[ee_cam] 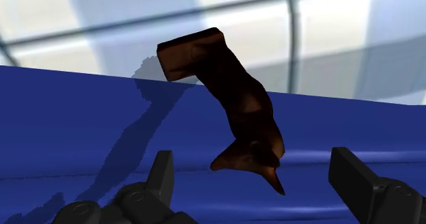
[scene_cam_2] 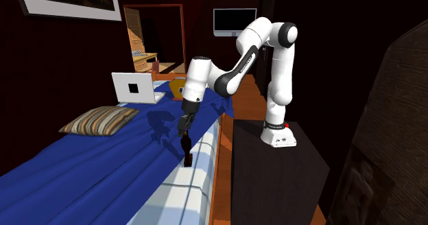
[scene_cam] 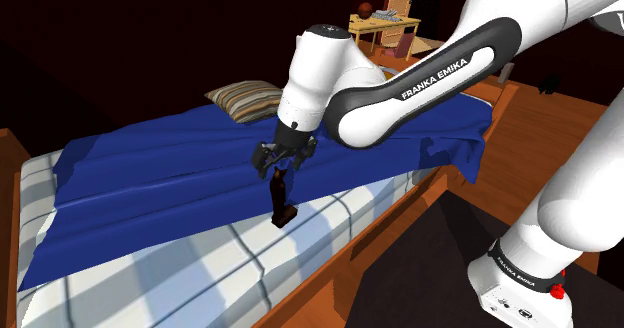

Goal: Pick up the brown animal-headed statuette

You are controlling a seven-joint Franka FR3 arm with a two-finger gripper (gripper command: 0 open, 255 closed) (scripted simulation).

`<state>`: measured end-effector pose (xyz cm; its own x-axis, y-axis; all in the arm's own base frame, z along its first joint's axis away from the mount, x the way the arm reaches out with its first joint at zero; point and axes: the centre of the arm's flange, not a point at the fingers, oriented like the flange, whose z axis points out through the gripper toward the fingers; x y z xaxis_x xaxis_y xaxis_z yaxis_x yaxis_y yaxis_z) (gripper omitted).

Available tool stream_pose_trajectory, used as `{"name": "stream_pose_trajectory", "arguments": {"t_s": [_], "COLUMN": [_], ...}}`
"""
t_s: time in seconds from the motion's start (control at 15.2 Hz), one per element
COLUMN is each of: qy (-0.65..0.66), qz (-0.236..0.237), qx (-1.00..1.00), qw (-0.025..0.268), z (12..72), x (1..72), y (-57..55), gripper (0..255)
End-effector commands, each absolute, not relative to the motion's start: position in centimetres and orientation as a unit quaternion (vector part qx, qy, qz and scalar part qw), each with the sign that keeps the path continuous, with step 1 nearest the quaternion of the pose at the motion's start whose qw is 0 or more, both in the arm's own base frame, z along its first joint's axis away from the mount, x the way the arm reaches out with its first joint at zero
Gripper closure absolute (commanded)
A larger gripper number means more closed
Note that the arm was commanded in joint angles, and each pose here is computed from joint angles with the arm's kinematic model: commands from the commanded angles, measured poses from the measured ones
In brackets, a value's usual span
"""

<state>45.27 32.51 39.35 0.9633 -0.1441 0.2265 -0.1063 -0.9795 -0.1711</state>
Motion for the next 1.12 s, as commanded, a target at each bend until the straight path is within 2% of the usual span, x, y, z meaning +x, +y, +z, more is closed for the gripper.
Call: {"name": "stream_pose_trajectory", "arguments": {"t_s": [0.0,0.07,0.13,0.73,1.06], "qy": [0.063,0.063,0.063,0.063,0.063], "qz": [-0.120,-0.120,-0.120,-0.120,-0.120], "qx": [-0.988,-0.988,-0.988,-0.988,-0.988], "qw": [0.079,0.079,0.079,0.079,0.079], "z": [38.4,38.4,38.5,38.4,41.1], "x": [45.2,45.2,45.3,45.2,45.2], "y": [32.4,32.4,32.4,32.4,32.4], "gripper": [0,0,255,255,255]}}
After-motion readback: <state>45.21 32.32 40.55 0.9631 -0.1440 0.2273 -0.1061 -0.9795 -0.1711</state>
